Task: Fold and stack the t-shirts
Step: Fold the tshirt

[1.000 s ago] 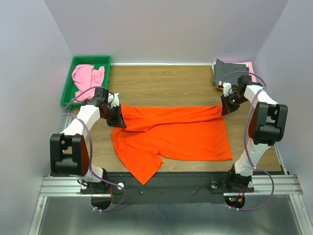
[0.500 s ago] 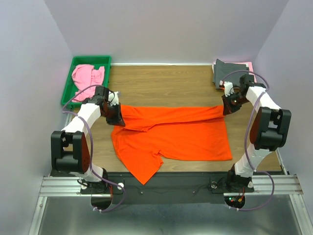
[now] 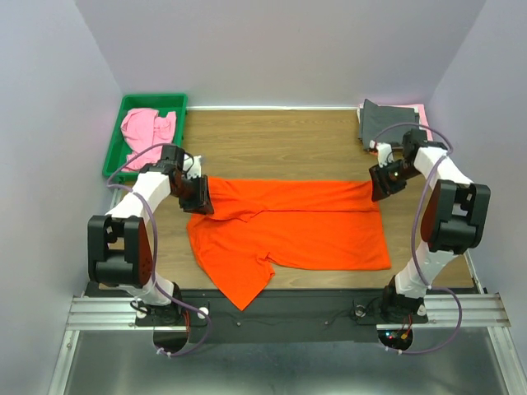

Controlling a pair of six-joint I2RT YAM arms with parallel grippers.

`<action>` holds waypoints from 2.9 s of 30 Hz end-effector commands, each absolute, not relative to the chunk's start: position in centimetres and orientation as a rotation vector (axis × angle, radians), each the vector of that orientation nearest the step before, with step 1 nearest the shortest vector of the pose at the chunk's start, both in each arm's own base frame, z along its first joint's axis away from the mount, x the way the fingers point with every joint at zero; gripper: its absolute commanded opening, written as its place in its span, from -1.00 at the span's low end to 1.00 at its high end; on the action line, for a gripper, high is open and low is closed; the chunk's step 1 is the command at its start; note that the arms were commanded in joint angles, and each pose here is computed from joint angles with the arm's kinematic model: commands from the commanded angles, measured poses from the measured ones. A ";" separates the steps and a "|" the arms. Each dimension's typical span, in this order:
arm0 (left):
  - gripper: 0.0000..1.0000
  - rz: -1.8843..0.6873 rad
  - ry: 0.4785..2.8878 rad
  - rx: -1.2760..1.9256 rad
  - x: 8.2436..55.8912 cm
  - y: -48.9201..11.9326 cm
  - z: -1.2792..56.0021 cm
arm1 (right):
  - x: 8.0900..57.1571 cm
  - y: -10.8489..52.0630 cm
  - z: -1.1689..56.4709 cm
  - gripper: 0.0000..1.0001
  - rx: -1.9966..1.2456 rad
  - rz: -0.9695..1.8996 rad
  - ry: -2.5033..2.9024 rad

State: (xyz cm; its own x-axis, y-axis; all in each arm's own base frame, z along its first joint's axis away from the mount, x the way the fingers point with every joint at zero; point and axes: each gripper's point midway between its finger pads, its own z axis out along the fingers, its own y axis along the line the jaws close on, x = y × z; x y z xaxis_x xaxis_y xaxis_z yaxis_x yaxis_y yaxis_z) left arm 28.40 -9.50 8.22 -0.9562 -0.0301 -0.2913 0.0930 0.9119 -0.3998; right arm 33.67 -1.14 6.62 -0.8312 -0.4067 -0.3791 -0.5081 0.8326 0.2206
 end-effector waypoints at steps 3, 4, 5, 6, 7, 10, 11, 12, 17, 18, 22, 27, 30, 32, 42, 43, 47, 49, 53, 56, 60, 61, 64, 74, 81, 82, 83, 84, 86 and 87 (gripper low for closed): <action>0.02 -0.606 2.665 0.183 29.5 -9.8 12.0 | 37.1 -0.1 11.7 -0.05 -0.644 0.506 2.542; 0.02 -0.598 2.637 0.203 29.7 -9.8 12.7 | 37.2 0.1 11.9 -0.06 -0.640 0.522 2.533; 0.02 -0.588 2.595 0.226 30.0 -9.7 13.8 | 37.4 0.2 12.2 -0.07 -0.636 0.524 2.525; 0.01 -0.581 2.553 0.281 30.3 -9.8 14.6 | 37.8 0.2 12.4 -0.13 -0.627 0.528 2.518; -0.06 -0.572 2.492 0.333 30.9 -10.2 15.7 | 38.0 0.4 12.2 -0.16 -0.624 0.538 2.521; -0.30 -0.554 2.312 0.714 30.4 -14.3 18.0 | 38.6 0.6 11.5 -0.31 -0.604 0.557 2.539; -0.34 -0.531 2.286 0.820 30.1 -15.3 17.8 | 38.8 0.7 11.4 -0.34 -0.594 0.568 2.541; -0.36 -0.505 2.275 0.898 29.8 -16.0 17.5 | 38.8 0.8 11.2 -0.36 -0.569 0.584 2.552; -0.23 -0.432 2.328 1.160 28.4 -20.5 12.9 | 39.9 1.3 10.3 -0.39 -0.505 0.614 2.581; -0.19 -0.422 2.343 1.177 28.3 -20.7 12.2 | 40.1 1.5 10.4 -0.39 -0.488 0.618 2.585; -0.14 -0.374 2.375 1.242 28.5 -22.0 9.6 | 41.3 2.3 10.3 -0.39 -0.458 0.632 2.576; -0.14 -0.240 2.395 1.243 30.2 -22.1 7.2 | 41.8 3.0 9.3 -0.39 -0.434 0.631 2.599; -0.10 -0.211 2.416 1.264 30.7 -22.1 6.1 | 41.9 3.1 8.5 -0.39 -0.416 0.618 2.621; -0.08 -0.205 2.424 1.284 30.8 -22.1 5.5 | 41.8 3.0 7.9 -0.39 -0.407 0.616 2.638; -0.15 -0.249 2.472 1.344 29.2 -21.8 3.7 | 41.3 2.9 7.2 -0.40 -0.399 0.611 2.658; -0.18 -0.249 2.476 1.344 29.1 -21.7 3.6 | 41.2 3.0 7.2 -0.39 -0.396 0.612 2.660; -0.31 -0.253 2.481 1.347 28.7 -21.6 3.4 | 41.1 3.0 7.1 -0.39 -0.390 0.618 2.661; -0.44 -0.256 2.482 1.343 28.6 -21.6 3.6 | 41.2 3.0 7.2 -0.40 -0.389 0.615 2.660; -0.49 -0.227 2.426 1.357 28.3 -21.8 5.1 | 41.2 2.8 7.1 -0.40 -0.386 0.607 2.663; -0.49 -0.213 2.432 1.366 28.0 -21.9 4.9 | 41.2 3.1 7.0 -0.40 -0.374 0.624 2.665; -0.49 -0.192 2.452 1.357 28.3 -21.8 4.5 | 41.2 3.3 7.0 -0.40 -0.368 0.636 2.662; -0.49 -0.190 2.453 1.355 28.3 -21.8 4.5 | 41.2 3.3 7.0 -0.39 -0.368 0.636 2.662; -0.49 -0.179 2.470 1.364 28.2 -21.7 4.0 | 41.2 3.2 7.1 -0.39 -0.368 0.628 2.660; -0.32 -0.158 2.501 1.419 27.5 -20.9 2.5 | 41.2 3.1 6.7 -0.40 -0.369 0.619 2.671; -0.29 -0.171 2.525 1.446 26.8 -20.6 1.3 | 41.4 3.0 6.7 -0.41 -0.368 0.613 2.669; -0.30 -0.169 2.526 1.444 26.8 -20.6 1.2 | 41.4 3.0 6.6 -0.41 -0.369 0.612 2.672; -0.37 -0.166 2.527 1.445 26.8 -20.5 1.2 | 41.4 3.0 6.6 -0.41 -0.369 0.613 2.673; -0.42 -0.163 2.524 1.438 26.9 -20.5 1.3 | 41.4 3.0 6.5 -0.41 -0.368 0.611 2.675; -0.56 -0.167 2.515 1.438 27.0 -20.7 1.6 | 41.2 2.9 6.4 -0.42 -0.372 0.609 2.681; -0.59 -0.168 2.505 1.435 27.1 -20.7 2.1 | 41.2 2.9 6.4 -0.42 -0.374 0.606 2.679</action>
State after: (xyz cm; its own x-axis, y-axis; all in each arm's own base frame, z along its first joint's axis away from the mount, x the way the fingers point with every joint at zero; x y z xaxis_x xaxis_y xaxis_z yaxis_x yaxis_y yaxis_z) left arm 28.20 -21.14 2.22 -0.4883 0.8225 -0.2917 0.8519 0.5217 0.0449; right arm 40.63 3.07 6.43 -0.9076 -0.1661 -0.3857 -0.3206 0.8673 0.3808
